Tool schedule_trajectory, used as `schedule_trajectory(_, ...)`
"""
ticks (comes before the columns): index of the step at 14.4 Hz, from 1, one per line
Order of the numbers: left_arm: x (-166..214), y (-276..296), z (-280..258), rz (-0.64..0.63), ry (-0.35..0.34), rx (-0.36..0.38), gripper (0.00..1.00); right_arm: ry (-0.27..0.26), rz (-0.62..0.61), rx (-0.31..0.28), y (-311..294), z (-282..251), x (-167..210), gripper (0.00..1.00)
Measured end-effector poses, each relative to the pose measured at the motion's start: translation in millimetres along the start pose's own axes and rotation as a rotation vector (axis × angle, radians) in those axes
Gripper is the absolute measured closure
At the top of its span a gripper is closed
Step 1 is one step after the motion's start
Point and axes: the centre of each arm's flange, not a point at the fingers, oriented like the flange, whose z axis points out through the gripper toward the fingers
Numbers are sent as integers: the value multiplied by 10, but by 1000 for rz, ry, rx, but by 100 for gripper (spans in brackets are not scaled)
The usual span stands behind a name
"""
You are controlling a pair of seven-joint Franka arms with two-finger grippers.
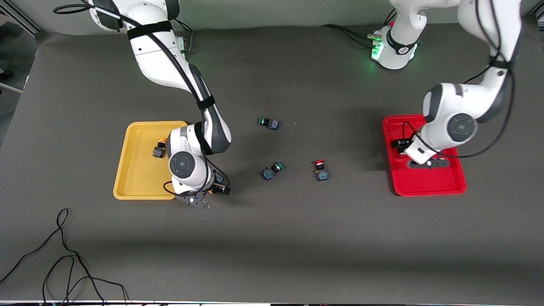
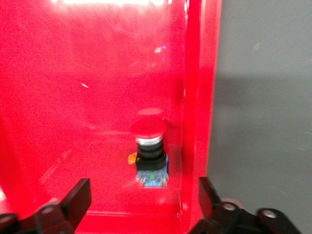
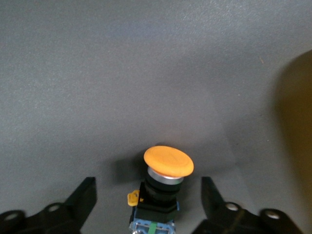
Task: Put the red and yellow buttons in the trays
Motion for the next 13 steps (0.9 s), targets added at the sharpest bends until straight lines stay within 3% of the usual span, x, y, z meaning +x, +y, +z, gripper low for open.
schedule_trajectory(2,62,100,-561,13,40,-3,0,0,1,0,-1,0,-2,12)
schedule_trajectory(7,39,1287,-1069,-11,129,-50,0,-3,3,-2,12,15,-4,67)
schedule_trajectory(11,148,2476,-966,-60,186,-102,0,-18,-6,-2,113,-143,110,67)
schedule_trajectory(13,284,2811,-631,-70,207,-124,0,-52,-53,8,422,-429,395,67)
